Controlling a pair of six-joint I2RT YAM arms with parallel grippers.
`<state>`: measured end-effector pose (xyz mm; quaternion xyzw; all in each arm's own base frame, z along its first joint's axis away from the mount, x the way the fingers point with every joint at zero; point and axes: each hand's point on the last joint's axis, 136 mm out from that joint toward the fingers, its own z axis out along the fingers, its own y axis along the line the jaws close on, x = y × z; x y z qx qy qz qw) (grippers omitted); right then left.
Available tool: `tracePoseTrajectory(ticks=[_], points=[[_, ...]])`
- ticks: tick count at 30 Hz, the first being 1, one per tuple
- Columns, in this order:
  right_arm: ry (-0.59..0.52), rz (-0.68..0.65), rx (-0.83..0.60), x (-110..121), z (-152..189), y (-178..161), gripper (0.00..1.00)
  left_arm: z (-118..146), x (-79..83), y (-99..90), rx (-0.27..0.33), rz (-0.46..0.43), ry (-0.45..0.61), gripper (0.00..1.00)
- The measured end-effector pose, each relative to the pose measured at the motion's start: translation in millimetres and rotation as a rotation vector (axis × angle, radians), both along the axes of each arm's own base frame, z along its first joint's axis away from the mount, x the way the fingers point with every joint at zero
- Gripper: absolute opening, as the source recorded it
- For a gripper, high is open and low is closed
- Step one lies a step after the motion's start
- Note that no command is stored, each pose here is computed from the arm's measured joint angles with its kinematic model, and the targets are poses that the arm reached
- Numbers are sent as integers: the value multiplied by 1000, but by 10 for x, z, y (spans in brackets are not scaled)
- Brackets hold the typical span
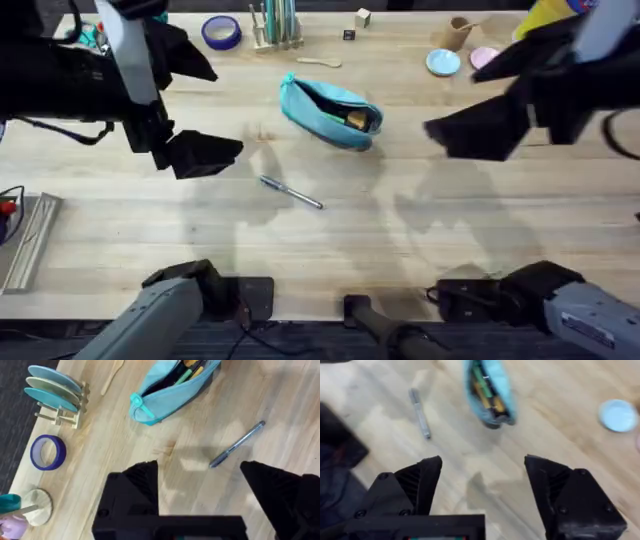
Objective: Unzip the bag, pick up the pens from the table one at a time and place them inside, then zip the bag closed.
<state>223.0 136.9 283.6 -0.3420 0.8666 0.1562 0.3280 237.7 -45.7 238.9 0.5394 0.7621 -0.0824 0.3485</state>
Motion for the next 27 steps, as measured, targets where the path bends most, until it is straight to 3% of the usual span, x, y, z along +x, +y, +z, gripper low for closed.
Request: tracePoseTrajectory(ticks=[10,16,22,27], points=[[184,267,-16,-206,-410,776,997,0,0,0,0,0,0,993],[286,287,-82,-224,-756,953,997,-3,-6,-2,-1,0,3,993],[294,267,-67,-199,-868,1078,997,-6,-14,-4,-2,0,7,993],[326,281,-67,-336,-1091,1192,997,-6,-14,-3,-2,0,7,993]])
